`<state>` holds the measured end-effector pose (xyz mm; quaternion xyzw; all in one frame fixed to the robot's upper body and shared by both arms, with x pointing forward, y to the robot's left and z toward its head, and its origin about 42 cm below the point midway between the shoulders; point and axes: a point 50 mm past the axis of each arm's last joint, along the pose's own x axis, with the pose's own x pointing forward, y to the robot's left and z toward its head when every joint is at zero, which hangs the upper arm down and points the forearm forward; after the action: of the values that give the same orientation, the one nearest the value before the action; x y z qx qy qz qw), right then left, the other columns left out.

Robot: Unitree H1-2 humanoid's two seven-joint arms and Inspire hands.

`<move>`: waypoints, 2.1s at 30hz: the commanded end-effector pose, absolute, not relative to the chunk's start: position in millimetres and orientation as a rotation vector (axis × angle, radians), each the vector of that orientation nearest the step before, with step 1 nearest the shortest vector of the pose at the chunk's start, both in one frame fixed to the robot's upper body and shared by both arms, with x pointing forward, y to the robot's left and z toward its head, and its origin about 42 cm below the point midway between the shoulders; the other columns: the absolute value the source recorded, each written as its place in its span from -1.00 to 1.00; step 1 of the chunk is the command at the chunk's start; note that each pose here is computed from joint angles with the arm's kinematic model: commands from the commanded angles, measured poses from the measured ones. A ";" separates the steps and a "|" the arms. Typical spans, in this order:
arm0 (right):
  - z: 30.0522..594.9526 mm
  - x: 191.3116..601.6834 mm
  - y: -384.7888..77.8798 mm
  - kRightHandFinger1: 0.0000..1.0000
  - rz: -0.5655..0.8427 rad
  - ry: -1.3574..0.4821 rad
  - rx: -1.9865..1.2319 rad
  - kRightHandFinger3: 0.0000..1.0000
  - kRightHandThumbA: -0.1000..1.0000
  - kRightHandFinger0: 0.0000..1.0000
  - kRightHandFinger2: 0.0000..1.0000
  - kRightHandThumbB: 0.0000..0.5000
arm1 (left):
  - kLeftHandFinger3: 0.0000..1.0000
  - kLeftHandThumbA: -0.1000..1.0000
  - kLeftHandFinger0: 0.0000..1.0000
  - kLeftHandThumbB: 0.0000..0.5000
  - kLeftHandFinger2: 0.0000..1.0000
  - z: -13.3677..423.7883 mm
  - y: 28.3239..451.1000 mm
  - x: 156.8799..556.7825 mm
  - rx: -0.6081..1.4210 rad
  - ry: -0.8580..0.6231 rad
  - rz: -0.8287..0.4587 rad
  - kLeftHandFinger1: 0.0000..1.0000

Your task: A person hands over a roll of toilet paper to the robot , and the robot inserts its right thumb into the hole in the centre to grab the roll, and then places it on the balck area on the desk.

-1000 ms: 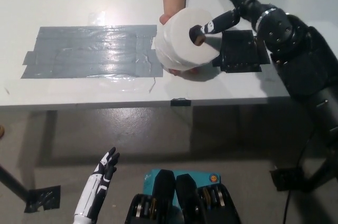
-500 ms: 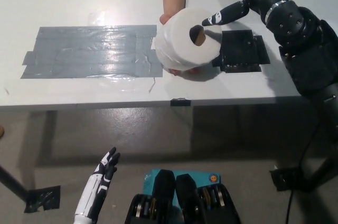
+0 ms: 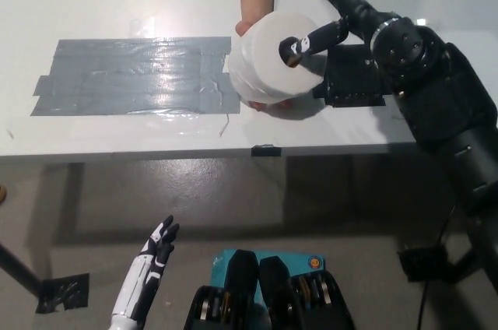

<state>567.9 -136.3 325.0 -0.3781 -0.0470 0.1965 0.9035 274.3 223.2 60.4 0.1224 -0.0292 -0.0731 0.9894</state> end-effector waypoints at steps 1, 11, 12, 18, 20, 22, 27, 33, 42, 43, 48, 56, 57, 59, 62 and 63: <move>371.5 575.9 -121.5 1.00 0.373 -0.217 -0.785 1.00 0.94 1.00 1.00 0.75 | 1.00 1.00 1.00 -0.17 1.00 72.3 222.5 279.8 0.242 -0.106 -0.165 1.00; 362.1 582.1 -126.9 1.00 0.351 -0.177 -0.855 1.00 0.96 1.00 1.00 0.73 | 1.00 1.00 1.00 -0.24 1.00 71.7 222.3 278.8 0.239 -0.110 -0.168 1.00; 360.9 583.2 -128.1 1.00 0.346 -0.170 -0.858 1.00 0.95 1.00 1.00 0.76 | 1.00 1.00 1.00 -0.25 1.00 71.1 222.6 279.0 0.242 -0.110 -0.168 1.00; 362.6 585.4 -128.1 1.00 0.342 -0.170 -0.887 1.00 1.00 1.00 1.00 0.76 | 1.00 1.00 1.00 -0.28 1.00 72.2 222.1 279.3 0.254 -0.118 -0.168 1.00; 365.2 586.6 -125.5 1.00 0.339 -0.172 -0.904 1.00 1.00 1.00 1.00 0.77 | 1.00 1.00 1.00 -0.28 1.00 72.0 221.2 280.0 0.251 -0.119 -0.169 1.00; 366.5 587.4 -121.8 1.00 0.341 -0.171 -0.912 1.00 1.00 1.00 1.00 0.74 | 1.00 1.00 1.00 -0.28 1.00 72.3 220.7 279.5 0.249 -0.116 -0.169 1.00; 371.7 587.7 -104.6 1.00 0.356 -0.179 -0.960 1.00 0.99 1.00 1.00 0.66 | 1.00 1.00 1.00 -0.26 1.00 73.3 218.7 279.8 0.247 -0.120 -0.168 1.00; 369.7 586.2 -85.9 1.00 0.365 -0.186 -1.005 1.00 1.00 1.00 1.00 0.73 | 1.00 1.00 1.00 -0.25 1.00 77.7 217.9 281.8 0.264 -0.129 -0.179 1.00; 364.7 584.5 -66.9 1.00 0.370 -0.182 -1.104 1.00 1.00 1.00 1.00 0.68 | 1.00 1.00 1.00 -0.09 1.00 83.1 215.4 286.3 0.267 -0.138 -0.189 1.00; 362.4 584.3 -64.6 1.00 0.379 -0.175 -1.140 1.00 1.00 1.00 1.00 0.74 | 1.00 1.00 1.00 -0.09 1.00 83.5 215.2 286.1 0.267 -0.139 -0.190 1.00; 352.7 583.5 -62.0 1.00 0.407 -0.144 -1.208 1.00 1.00 1.00 1.00 0.84 | 1.00 1.00 1.00 -0.21 1.00 85.1 214.2 286.9 0.274 -0.156 -0.198 1.00; 330.4 584.8 -72.8 0.54 0.364 -0.041 -1.353 0.88 -0.77 0.40 0.70 0.07 | 1.00 1.00 1.00 -0.28 1.00 85.9 214.0 288.3 0.268 -0.160 -0.203 1.00; 325.9 585.2 -77.6 0.11 0.345 -0.031 -1.360 0.43 -0.99 -0.14 0.26 0.10 | 1.00 1.00 1.00 -0.26 1.00 86.1 213.4 288.9 0.272 -0.161 -0.205 1.00; 319.8 585.8 -84.5 -0.22 0.320 -0.010 -1.368 0.18 -1.00 -0.52 -0.03 0.03 | 1.00 1.00 1.00 -0.22 1.00 87.7 213.1 290.4 0.278 -0.164 -0.206 1.00; 308.5 585.8 -96.4 -0.24 0.332 0.031 -1.285 0.09 -1.00 -0.78 0.02 -0.16 | 1.00 1.00 1.00 -0.27 1.00 89.5 212.8 290.8 0.277 -0.168 -0.202 1.00; 303.7 585.6 -101.2 -0.12 0.341 0.043 -1.245 0.00 -1.00 -0.84 0.29 -0.22 | 1.00 1.00 1.00 -0.28 1.00 90.0 213.0 291.0 0.279 -0.172 -0.199 1.00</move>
<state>583.4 -89.4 305.7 -0.6022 0.0058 0.1688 0.7803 285.9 212.7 76.9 0.1271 -0.0602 -0.0906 0.9859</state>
